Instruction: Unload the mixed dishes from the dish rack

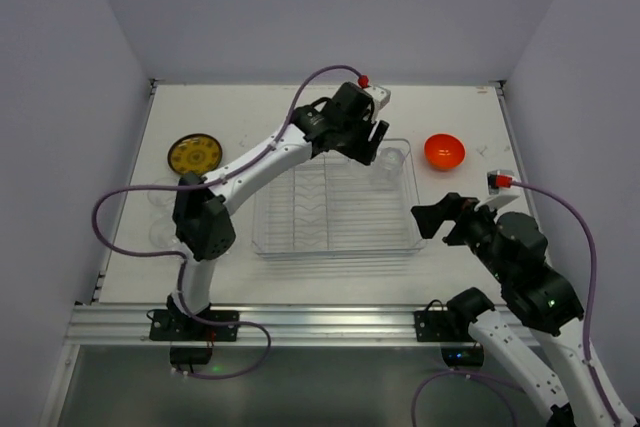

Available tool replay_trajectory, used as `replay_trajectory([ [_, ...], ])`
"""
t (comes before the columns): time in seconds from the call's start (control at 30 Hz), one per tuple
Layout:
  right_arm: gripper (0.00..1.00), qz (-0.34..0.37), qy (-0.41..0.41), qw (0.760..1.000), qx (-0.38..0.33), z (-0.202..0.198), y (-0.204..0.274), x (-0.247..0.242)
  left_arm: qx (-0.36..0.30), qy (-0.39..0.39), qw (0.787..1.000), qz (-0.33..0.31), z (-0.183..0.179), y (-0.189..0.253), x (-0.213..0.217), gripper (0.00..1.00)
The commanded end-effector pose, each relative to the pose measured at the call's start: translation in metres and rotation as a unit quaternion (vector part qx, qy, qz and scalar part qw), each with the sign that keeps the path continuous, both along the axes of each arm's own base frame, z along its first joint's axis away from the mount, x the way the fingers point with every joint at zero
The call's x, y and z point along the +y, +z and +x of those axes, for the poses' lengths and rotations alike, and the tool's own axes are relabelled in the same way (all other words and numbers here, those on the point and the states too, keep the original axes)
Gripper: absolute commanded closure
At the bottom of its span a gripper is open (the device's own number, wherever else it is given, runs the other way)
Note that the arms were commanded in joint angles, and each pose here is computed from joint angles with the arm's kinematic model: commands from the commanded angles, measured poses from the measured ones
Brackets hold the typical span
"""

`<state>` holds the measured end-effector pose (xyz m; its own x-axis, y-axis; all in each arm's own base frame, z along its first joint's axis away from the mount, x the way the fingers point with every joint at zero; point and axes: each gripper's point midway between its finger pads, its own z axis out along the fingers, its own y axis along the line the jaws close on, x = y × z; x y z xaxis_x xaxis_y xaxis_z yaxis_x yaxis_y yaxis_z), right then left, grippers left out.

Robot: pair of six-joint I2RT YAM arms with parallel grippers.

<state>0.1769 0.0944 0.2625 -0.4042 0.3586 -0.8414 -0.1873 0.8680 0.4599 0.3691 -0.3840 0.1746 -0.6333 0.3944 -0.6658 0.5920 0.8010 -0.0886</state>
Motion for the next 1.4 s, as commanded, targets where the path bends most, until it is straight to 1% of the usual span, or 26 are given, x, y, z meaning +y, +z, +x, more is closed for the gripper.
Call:
replay_trajectory([
  [0.0, 0.01, -0.008, 0.013, 1.0, -0.002, 0.011, 0.001, 0.009, -0.055, -0.021, 0.991, -0.121, -0.023, 0.102, -0.01, 1.0],
  [0.03, 0.01, -0.01, 0.015, 1.0, 0.002, 0.013, 0.0, 0.01, -0.052, -0.016, 0.99, -0.131, -0.027, 0.103, -0.009, 1.0],
  [0.1, 0.01, 0.004, 0.032, 0.999, -0.002, 0.016, 0.006, 0.02, -0.065, -0.017, 0.983, -0.17, -0.041, 0.132, -0.002, 1.0],
  [0.13, 0.01, 0.008, 0.047, 0.999, -0.009, 0.016, 0.007, 0.026, -0.06, -0.017, 0.979, -0.192, -0.046, 0.128, -0.004, 1.0],
  [0.17, 0.01, 0.016, 0.057, 0.998, -0.025, 0.015, 0.014, 0.029, -0.07, -0.025, 0.97, -0.233, -0.06, 0.155, 0.002, 1.0],
  [0.2, 0.01, 0.035, 0.103, 0.993, -0.049, 0.011, 0.024, 0.045, -0.068, -0.027, 0.963, -0.258, -0.068, 0.16, 0.003, 1.0],
  [0.23, 0.01, 0.037, 0.133, 0.988, -0.071, 0.006, 0.031, 0.052, -0.074, -0.031, 0.946, -0.315, -0.074, 0.181, -0.002, 1.0],
  [0.27, 0.01, 0.051, 0.165, 0.978, -0.114, 0.001, 0.049, 0.061, -0.053, -0.048, 0.938, -0.34, -0.095, 0.179, 0.002, 1.0],
  [0.3, 0.01, 0.059, 0.222, 0.965, -0.124, -0.012, 0.05, 0.076, -0.028, -0.04, 0.927, -0.373, -0.104, 0.182, 0.002, 1.0],
  [0.33, 0.02, 0.057, 0.245, 0.957, -0.141, -0.017, 0.055, 0.081, -0.039, -0.052, 0.907, -0.416, -0.109, 0.201, 0.0, 1.0],
  [0.37, 0.02, 0.061, 0.266, 0.948, -0.162, -0.021, 0.064, 0.085, -0.017, -0.064, 0.896, -0.438, -0.127, 0.197, 0.005, 1.0],
  [0.4, 0.05, 0.063, 0.293, 0.939, -0.168, -0.028, 0.067, 0.091, -0.01, -0.066, 0.871, -0.488, -0.132, 0.216, 0.005, 1.0],
  [0.47, 0.06, 0.06, 0.308, 0.932, -0.181, -0.031, 0.071, 0.094, 0.016, -0.087, 0.845, -0.528, -0.153, 0.229, 0.009, 1.0],
  [0.5, 0.09, 0.061, 0.315, 0.928, -0.187, -0.032, 0.075, 0.096, 0.045, -0.088, 0.826, -0.555, -0.16, 0.227, 0.008, 1.0],
  [0.57, 0.12, 0.064, 0.314, 0.928, -0.19, -0.031, 0.078, 0.096, 0.074, -0.104, 0.807, -0.577, -0.173, 0.229, 0.01, 1.0],
  [0.6, 0.16, 0.065, 0.316, 0.926, -0.196, -0.031, 0.082, 0.097, 0.108, -0.099, 0.798, -0.584, -0.178, 0.221, 0.009, 1.0],
  [0.7, 0.22, 0.069, 0.324, 0.922, -0.199, -0.034, 0.085, 0.099, 0.135, -0.15, 0.762, -0.615, -0.196, 0.231, 0.008, 1.0],
  [0.77, 0.28, 0.071, 0.35, 0.911, -0.207, -0.043, 0.088, 0.103, 0.163, -0.16, 0.755, -0.615, -0.201, 0.223, 0.005, 1.0],
  [0.8, 0.32, 0.073, 0.358, 0.905, -0.217, -0.046, 0.092, 0.104, 0.169, -0.165, 0.744, -0.625, -0.204, 0.227, 0.007, 1.0],
  [0.87, 0.36, 0.08, 0.369, 0.897, -0.231, -0.053, 0.097, 0.104, 0.188, -0.163, 0.741, -0.623, -0.206, 0.216, 0.005, 1.0],
  [0.9, 0.41, 0.082, 0.374, 0.893, -0.236, -0.055, 0.099, 0.105, 0.198, -0.163, 0.737, -0.626, -0.208, 0.215, 0.005, 1.0],
  [0.97, 0.44, 0.085, 0.374, 0.893, -0.237, -0.056, 0.099, 0.105, 0.203, -0.17, 0.73, -0.63, -0.212, 0.214, 0.005, 1.0],
  [1.0, 0.5, 0.085, 0.374, 0.892, -0.239, -0.055, 0.098, 0.106, 0.207, -0.175, 0.727, -0.631, -0.216, 0.214, 0.004, 1.0],
  [1.23, 0.64, 0.102, 0.39, 0.878, -0.259, -0.057, 0.105, 0.111, 0.216, -0.182, 0.725, -0.628, -0.227, 0.205, -0.004, 1.0],
  [1.33, 0.81, 0.103, 0.388, 0.873, -0.278, -0.058, 0.109, 0.11, 0.215, -0.184, 0.724, -0.629, -0.228, 0.202, -0.003, 1.0],
  [1.37, 0.95, 0.103, 0.386, 0.873, -0.28, -0.058, 0.108, 0.11, 0.213, -0.185, 0.725, -0.628, -0.228, 0.201, -0.003, 1.0],
])
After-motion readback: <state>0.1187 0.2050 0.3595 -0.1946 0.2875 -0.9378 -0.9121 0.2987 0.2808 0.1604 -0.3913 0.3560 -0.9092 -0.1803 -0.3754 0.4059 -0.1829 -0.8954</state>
